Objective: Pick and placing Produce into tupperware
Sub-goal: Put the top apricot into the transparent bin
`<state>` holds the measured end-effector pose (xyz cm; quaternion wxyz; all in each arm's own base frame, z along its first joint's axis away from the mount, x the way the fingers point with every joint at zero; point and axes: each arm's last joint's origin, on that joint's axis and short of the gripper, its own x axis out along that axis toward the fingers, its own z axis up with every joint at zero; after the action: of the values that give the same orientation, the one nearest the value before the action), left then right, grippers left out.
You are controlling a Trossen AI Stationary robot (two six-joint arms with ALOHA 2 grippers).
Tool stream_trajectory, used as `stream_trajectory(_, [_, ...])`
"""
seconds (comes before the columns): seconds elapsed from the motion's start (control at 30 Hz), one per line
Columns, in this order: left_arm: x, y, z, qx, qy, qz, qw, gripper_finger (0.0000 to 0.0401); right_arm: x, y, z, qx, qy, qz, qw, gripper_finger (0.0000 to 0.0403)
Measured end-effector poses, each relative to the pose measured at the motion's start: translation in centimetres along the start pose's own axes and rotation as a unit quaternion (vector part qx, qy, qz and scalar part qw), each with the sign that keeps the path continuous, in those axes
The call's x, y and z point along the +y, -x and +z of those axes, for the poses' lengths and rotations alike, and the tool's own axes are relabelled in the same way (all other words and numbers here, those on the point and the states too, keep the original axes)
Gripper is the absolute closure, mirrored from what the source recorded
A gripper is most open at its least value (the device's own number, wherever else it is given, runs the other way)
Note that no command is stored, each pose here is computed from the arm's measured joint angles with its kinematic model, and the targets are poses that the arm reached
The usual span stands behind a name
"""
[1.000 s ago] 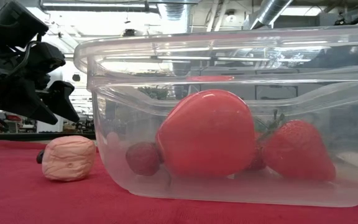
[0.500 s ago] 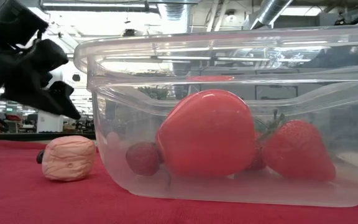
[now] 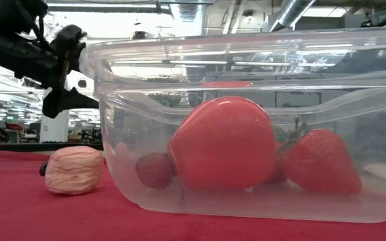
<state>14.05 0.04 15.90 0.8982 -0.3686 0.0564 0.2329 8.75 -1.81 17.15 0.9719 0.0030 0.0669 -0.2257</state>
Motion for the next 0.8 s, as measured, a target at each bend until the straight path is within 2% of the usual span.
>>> stream_trajectory(0.13, [0.6,0.2,-0.5,-0.009,-0.022,0.053,0.998,0.0075,0.0,0.0,0.0,0.000,0.000,0.000,1.000,0.0283])
stream_trajectory(0.2, [0.8,0.2,-0.6,-0.014,-0.017,0.067,0.998,0.0075,0.0,0.0,0.0,0.000,0.000,0.000,1.000,0.0283])
stream_trajectory(0.37, [0.4,0.5,-0.9,-0.019,-0.023,0.059,0.998,0.0075,0.0,0.0,0.0,0.000,0.000,0.000,1.000,0.0283])
stream_trajectory(0.5, [-0.4,0.9,-1.3,-0.031,0.017,0.039,0.999,0.0075,0.0,0.0,0.0,0.000,0.000,0.000,1.000,0.0283])
stream_trajectory(0.53, [-0.6,1.0,-1.4,-0.029,0.005,0.031,0.999,0.0075,0.0,0.0,0.0,0.000,0.000,0.000,1.000,0.0283])
stream_trajectory(0.67, [-1.0,1.4,-1.7,-0.021,-0.100,0.017,0.995,0.0075,0.0,0.0,0.0,0.000,0.000,0.000,1.000,0.0283])
stream_trajectory(0.8, [-0.7,1.4,-1.8,-0.019,-0.130,0.031,0.991,0.0075,0.0,0.0,0.0,0.000,0.000,0.000,1.000,0.0283])
